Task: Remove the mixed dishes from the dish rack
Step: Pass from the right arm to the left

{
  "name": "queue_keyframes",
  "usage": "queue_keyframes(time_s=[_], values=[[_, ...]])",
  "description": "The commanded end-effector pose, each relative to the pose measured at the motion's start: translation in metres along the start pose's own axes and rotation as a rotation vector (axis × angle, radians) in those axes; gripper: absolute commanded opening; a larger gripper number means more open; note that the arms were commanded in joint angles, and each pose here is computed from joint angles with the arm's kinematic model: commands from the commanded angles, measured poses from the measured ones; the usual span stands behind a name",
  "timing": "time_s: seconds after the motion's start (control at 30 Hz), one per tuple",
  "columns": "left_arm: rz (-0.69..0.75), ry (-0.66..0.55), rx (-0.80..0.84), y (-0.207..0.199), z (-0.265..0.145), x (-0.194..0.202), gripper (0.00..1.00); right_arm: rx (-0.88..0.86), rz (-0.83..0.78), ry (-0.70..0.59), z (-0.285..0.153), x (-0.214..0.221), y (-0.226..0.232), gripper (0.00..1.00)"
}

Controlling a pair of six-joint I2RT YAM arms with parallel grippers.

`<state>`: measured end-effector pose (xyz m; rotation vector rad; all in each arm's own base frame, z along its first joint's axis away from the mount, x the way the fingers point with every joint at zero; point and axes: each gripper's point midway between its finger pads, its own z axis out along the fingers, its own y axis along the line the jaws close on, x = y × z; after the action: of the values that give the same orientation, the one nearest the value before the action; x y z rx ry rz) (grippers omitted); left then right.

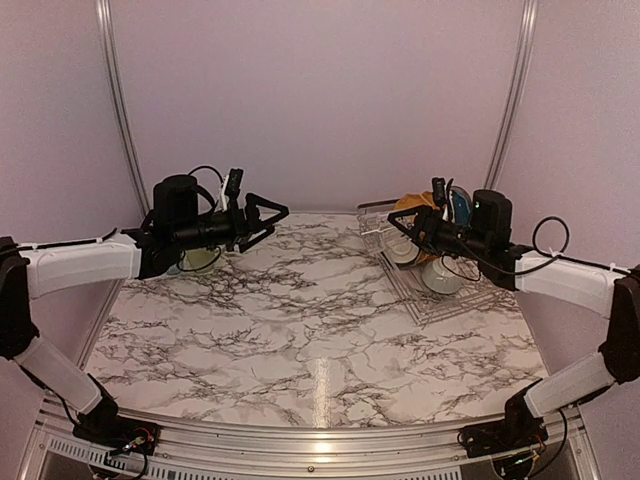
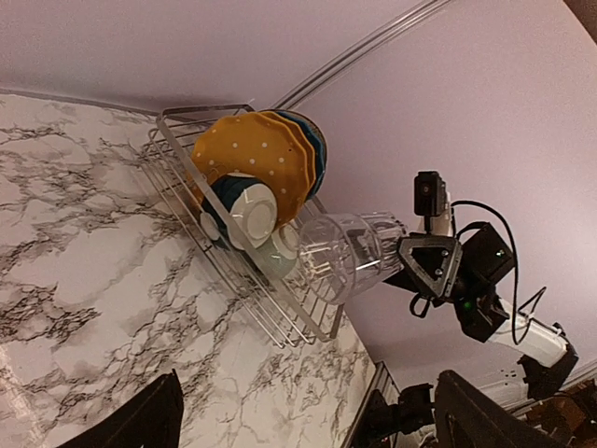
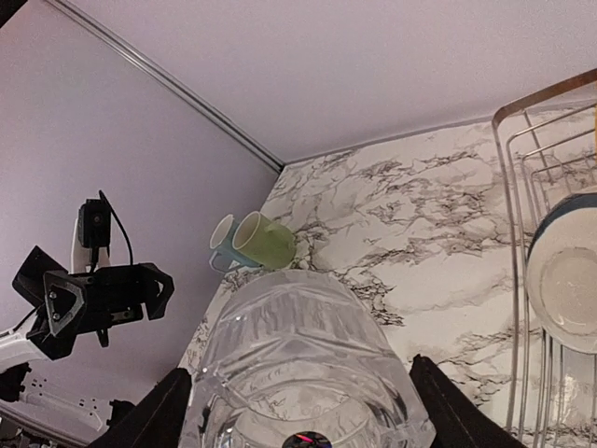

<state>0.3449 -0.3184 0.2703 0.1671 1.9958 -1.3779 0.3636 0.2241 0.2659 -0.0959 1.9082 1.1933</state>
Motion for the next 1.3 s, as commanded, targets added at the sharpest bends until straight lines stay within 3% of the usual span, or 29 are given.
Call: queue_keyframes(time_s=[0.0,0.23,0.67,0.87,1.1,1.27], values=[[-0.024,-0.042,0.262,-0.051,0.013,-0.005,0.96,-0.242,0.002,-0.019,0.017,-0.010,0.065,0.10],[-0.118,-0.038,0.445,-0.070,0.028,0.002,0.95,-0.396,0.089,0.044,0.040,0.012,0.092,0.09],[-0.244,0.065,0.635,-0.096,0.053,0.033,0.83,-0.419,0.132,0.082,0.056,0.026,0.088,0.09],[-0.309,0.104,0.679,-0.096,0.063,0.043,0.63,-0.413,0.144,0.095,0.059,0.033,0.085,0.09],[-0.316,0.136,0.548,-0.073,0.079,0.056,0.47,-0.398,0.142,0.110,0.059,0.041,0.080,0.09],[-0.313,0.135,0.547,-0.074,0.079,0.057,0.34,-0.397,0.141,0.114,0.059,0.042,0.079,0.09]])
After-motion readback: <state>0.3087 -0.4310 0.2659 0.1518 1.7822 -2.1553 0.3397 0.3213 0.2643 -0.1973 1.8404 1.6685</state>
